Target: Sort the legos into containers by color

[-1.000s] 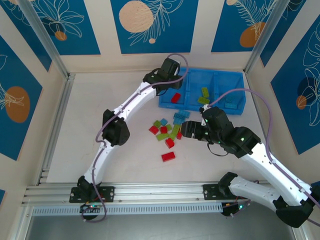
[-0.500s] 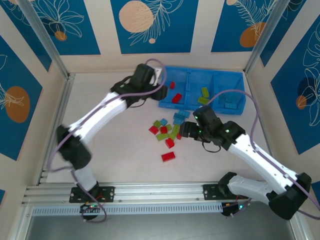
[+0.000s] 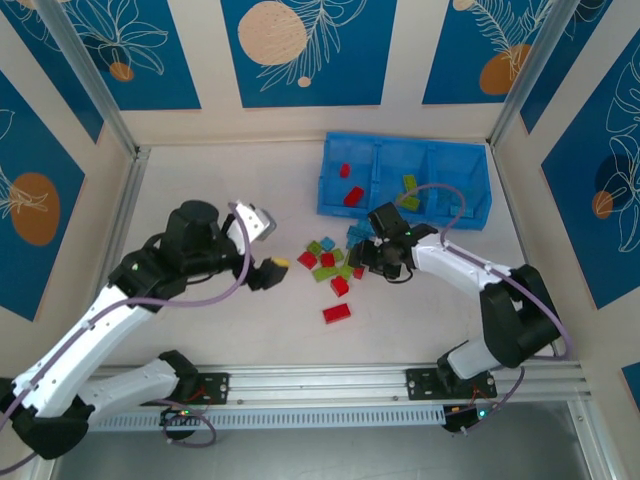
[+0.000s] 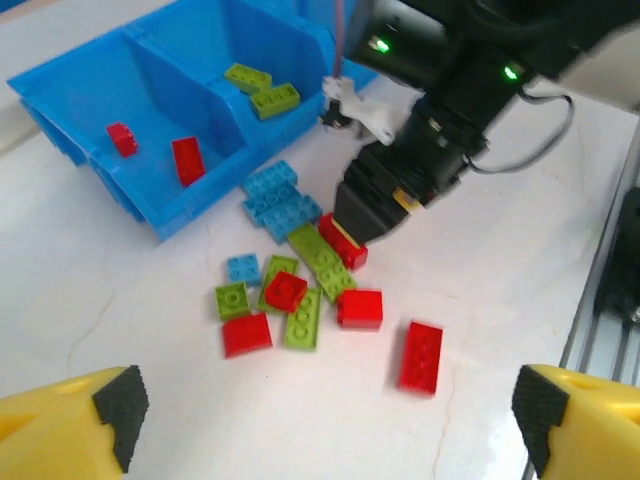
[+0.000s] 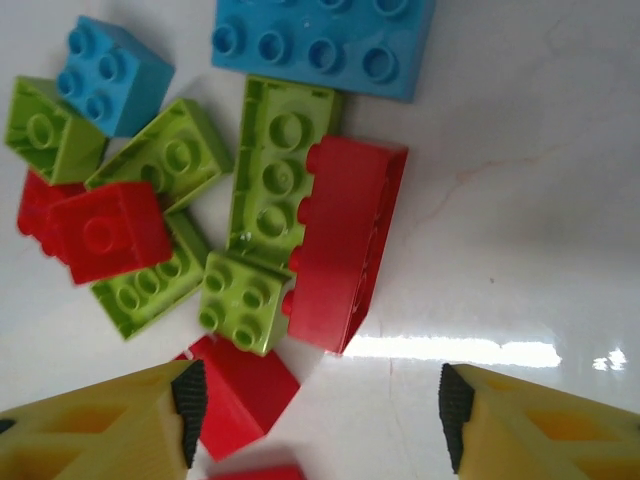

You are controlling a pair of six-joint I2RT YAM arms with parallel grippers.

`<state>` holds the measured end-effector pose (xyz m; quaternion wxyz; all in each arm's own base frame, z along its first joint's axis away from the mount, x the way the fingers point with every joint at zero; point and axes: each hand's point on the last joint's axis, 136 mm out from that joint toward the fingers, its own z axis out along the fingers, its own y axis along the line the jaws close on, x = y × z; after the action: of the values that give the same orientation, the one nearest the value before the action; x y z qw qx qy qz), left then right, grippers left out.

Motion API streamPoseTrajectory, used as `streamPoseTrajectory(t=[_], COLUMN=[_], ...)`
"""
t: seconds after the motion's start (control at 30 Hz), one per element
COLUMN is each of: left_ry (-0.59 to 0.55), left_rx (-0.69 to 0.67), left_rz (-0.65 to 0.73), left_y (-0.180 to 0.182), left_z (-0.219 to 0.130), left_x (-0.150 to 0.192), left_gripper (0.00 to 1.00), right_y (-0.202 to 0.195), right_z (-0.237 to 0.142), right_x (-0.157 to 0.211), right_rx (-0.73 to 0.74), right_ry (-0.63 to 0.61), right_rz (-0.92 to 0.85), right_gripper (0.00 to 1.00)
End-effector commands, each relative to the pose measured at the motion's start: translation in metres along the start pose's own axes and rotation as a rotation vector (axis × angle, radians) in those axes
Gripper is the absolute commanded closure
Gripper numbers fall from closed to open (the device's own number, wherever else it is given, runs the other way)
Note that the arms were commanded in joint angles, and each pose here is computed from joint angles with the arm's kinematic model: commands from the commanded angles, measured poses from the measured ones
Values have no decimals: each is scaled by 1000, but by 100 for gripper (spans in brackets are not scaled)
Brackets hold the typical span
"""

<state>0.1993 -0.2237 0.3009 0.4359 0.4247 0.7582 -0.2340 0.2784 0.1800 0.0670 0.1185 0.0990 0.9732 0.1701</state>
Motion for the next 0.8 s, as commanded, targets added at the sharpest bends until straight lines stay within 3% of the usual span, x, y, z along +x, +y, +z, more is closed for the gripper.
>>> streamPoseTrajectory(t=[0.0, 0.17, 0.43, 0.6, 0.77], left_ry=[37, 45, -25, -34, -30], left_rx=[29, 73, 66, 39, 35], left_rz=[150, 189, 239, 241, 239], left_y=[-5, -12, -17, -14, -13], left_z=[10, 7, -3, -6, -4], left_x=[26, 27, 28, 26, 28], left_gripper=[0, 0, 0, 0, 0], right_y=[8, -8, -23, -11, 36], right_z=[11, 34, 13, -23, -63], right_x=[-11, -11, -3, -8, -26], right_rx=[-41, -11, 17, 57, -24], right_ry=[3, 54, -23, -128, -250], right_rz=[-13, 15, 30, -67, -193], right_gripper=[39, 48, 80, 83, 83])
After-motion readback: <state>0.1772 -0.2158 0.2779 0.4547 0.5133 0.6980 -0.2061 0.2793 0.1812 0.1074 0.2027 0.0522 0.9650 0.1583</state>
